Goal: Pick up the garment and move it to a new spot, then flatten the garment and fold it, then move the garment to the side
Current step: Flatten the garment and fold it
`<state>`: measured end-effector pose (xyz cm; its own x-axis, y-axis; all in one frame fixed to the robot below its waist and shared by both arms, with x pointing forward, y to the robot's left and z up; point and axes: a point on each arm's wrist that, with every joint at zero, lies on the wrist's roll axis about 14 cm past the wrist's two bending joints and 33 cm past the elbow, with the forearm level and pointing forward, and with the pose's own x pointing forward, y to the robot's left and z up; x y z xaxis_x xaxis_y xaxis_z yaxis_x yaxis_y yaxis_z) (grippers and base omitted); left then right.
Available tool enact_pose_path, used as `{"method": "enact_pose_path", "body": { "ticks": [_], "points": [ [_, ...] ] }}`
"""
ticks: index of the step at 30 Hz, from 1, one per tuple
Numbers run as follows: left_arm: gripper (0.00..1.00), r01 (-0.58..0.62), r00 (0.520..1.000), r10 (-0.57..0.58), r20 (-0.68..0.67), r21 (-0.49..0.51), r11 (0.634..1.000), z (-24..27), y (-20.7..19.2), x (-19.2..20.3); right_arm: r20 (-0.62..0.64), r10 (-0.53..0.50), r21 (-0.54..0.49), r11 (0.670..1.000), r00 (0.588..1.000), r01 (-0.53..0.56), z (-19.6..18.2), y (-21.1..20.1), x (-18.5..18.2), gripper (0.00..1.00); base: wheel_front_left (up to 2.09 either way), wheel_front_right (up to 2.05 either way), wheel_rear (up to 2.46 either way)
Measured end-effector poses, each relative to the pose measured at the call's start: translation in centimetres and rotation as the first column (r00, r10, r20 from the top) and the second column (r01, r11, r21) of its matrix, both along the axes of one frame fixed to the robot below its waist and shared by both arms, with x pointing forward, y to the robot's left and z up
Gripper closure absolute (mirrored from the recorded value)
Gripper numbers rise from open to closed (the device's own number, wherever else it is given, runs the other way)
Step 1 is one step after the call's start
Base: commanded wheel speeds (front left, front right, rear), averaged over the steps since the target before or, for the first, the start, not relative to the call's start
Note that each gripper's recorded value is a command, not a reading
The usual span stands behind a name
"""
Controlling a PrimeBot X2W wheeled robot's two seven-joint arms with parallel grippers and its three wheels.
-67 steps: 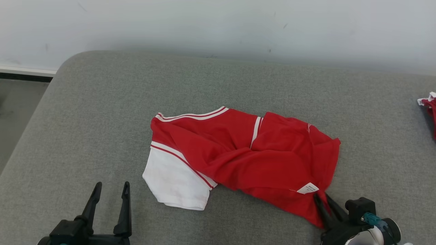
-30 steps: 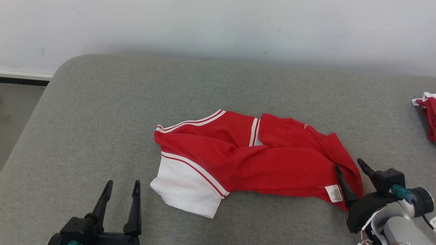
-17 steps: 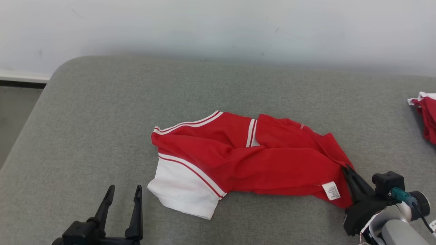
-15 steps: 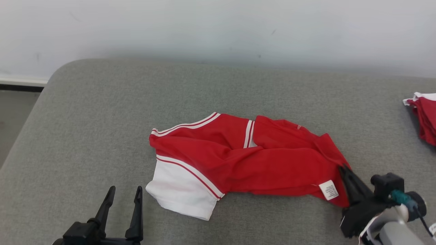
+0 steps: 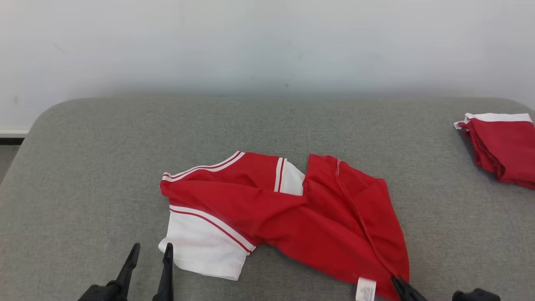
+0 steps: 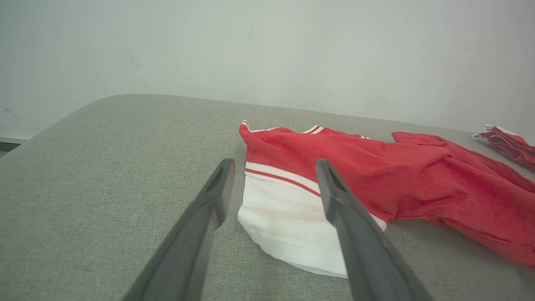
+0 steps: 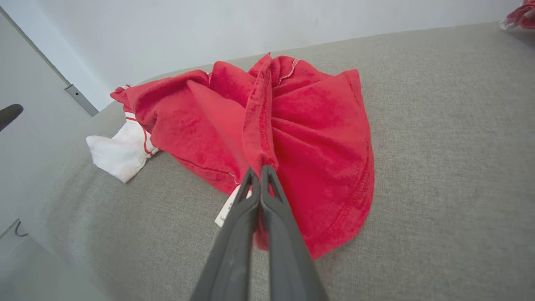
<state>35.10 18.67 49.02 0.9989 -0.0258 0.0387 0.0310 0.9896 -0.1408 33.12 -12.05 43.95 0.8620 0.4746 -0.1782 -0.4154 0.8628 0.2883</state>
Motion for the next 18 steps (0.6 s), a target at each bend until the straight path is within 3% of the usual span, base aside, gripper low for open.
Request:
{"method": "enact_pose_path", "body": {
  "ticks": [6,7,8,9,15,18],
  "points": [
    [0.0,0.018,1.0,-0.018,0.002,0.0,1.0,0.1,-0.5,0.3,-0.097,0.0,0.028,1.0,0.995,0.002,-1.8,-0.4,-2.2,1.0,0.0,0.0,0.0],
    [0.0,0.02,1.0,-0.02,0.001,0.0,1.0,0.0,-0.6,0.3,-0.104,-0.009,0.011,1.0,0.995,0.01,-2.2,-1.0,-2.1,0.82,0.0,0.0,0.0],
    [0.0,0.021,1.0,-0.021,-0.001,0.0,1.0,0.0,-0.6,0.3,-0.097,-0.022,-0.004,1.0,0.995,0.022,-2.1,-1.6,-1.7,0.3,0.0,0.0,0.0],
    [0.0,0.022,1.0,-0.022,-0.001,0.0,1.0,0.0,-0.7,0.3,-0.081,-0.04,-0.005,0.999,0.996,0.04,-1.7,-2.0,-1.2,0.0,0.0,0.0,0.0],
    [0.0,0.017,1.0,-0.017,0.005,0.001,1.0,0.1,-0.5,0.2,0.005,-0.106,-0.035,0.994,0.994,0.106,-0.2,-3.4,0.7,0.0,0.0,0.0,0.0],
    [0.0,0.007,1.0,-0.007,0.012,0.003,1.0,0.4,-0.1,0.2,0.047,-0.159,0.0,0.987,0.986,0.16,1.0,-3.9,1.2,0.0,0.0,0.0,0.0]
  ]
}}
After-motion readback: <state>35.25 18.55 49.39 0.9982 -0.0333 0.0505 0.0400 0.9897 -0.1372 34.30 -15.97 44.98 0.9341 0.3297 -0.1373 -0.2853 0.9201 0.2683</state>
